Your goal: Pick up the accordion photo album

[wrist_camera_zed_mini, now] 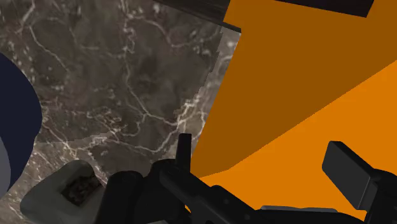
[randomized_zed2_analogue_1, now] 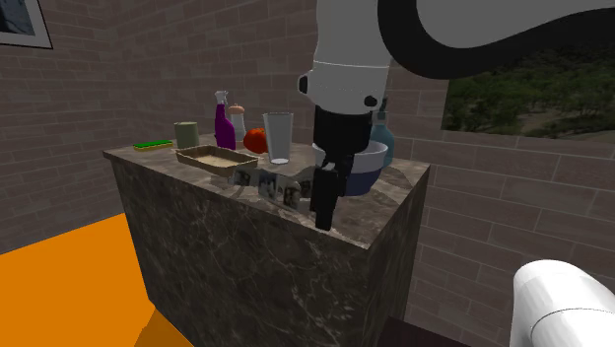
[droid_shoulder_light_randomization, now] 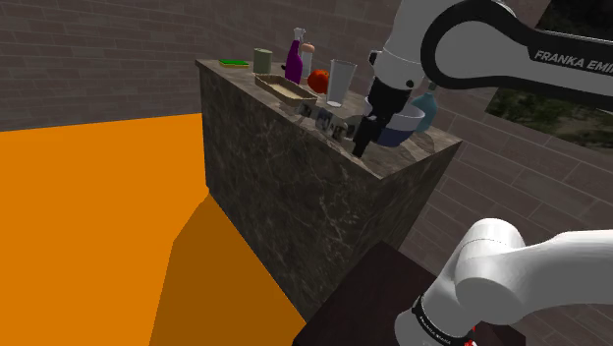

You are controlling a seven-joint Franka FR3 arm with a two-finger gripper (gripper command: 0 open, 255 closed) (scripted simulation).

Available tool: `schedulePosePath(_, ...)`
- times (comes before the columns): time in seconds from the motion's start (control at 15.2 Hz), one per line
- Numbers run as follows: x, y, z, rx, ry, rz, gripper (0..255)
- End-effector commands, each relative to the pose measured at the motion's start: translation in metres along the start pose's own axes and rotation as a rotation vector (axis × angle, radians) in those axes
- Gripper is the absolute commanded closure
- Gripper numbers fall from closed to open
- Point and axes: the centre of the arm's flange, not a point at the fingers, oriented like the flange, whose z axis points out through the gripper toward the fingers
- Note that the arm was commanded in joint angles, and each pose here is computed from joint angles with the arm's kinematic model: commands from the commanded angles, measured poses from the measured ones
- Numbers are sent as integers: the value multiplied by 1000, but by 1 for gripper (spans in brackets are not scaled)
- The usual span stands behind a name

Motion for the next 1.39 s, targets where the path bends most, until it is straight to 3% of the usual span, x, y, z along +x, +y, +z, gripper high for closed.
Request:
schedulePosePath(0.0, 0, 0, 0, 0, 0, 0, 0)
schedulePosePath(1.06, 159, 141, 22, 32, 2, 154, 0)
schedulePosePath(1.32, 165, 147, 39, 34, 2, 162, 0)
